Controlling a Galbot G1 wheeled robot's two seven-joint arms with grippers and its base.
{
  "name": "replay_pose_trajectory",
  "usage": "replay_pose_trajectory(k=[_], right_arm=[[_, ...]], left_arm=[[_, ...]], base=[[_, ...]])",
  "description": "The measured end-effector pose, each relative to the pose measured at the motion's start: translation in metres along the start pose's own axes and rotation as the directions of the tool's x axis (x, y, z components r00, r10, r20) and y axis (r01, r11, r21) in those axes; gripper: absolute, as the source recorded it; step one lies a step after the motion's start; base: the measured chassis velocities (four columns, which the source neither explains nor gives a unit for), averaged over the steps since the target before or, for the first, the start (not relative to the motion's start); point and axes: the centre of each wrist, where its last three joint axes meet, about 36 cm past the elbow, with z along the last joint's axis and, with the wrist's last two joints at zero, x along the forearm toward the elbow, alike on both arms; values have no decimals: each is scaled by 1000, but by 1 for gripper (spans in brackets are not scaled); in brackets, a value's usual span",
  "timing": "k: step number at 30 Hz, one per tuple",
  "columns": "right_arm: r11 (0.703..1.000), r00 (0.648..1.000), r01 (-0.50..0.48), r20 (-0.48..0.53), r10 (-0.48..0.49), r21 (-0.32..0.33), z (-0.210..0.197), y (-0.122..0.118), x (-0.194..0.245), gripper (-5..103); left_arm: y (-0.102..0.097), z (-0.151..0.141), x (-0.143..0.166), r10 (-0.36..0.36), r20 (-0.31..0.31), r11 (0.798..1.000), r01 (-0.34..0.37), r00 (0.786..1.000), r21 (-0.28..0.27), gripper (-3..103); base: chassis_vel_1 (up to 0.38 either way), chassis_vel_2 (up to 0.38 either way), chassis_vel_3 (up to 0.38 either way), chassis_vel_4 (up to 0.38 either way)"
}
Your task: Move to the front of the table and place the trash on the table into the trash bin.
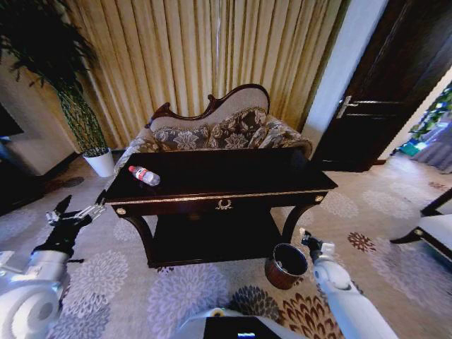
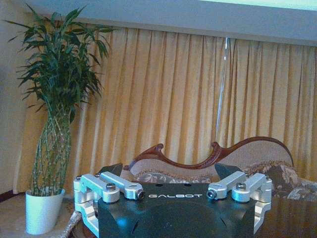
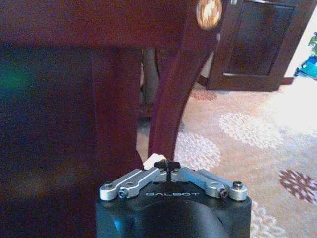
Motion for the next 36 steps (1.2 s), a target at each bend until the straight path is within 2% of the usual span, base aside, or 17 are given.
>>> replay_pose_trajectory(k=[17, 29, 30, 32, 34, 36], right_arm=[[999, 996, -32, -84, 35, 28, 68, 13, -11, 0], [1000, 997, -6, -80, 8, 26, 73, 28, -8, 0], [1000, 997, -4, -78, 6, 29, 72, 29, -8, -3], [999, 997, -1, -74, 3, 34, 71, 30, -7, 8], [999, 997, 0, -73, 3, 35, 71, 30, -7, 8], [999, 998, 2, -69, 0, 39, 71, 30, -4, 18]], left_arm=[[-1, 0, 4, -5, -1, 1000, 5, 1000, 3, 100], [-2, 0, 5, -9, -1, 1000, 9, 1000, 4, 100], [-2, 0, 6, -10, 0, 1000, 10, 1000, 5, 100], [-2, 1, 6, -11, 0, 1000, 11, 1000, 7, 100], [-2, 1, 6, -12, 0, 1000, 12, 1000, 7, 100], [-2, 1, 6, -12, 0, 1000, 12, 1000, 8, 100]], base=[[0, 0, 0, 0], [0, 0, 0, 0], [0, 0, 0, 0], [0, 0, 0, 0], [0, 0, 0, 0], [0, 0, 0, 0]])
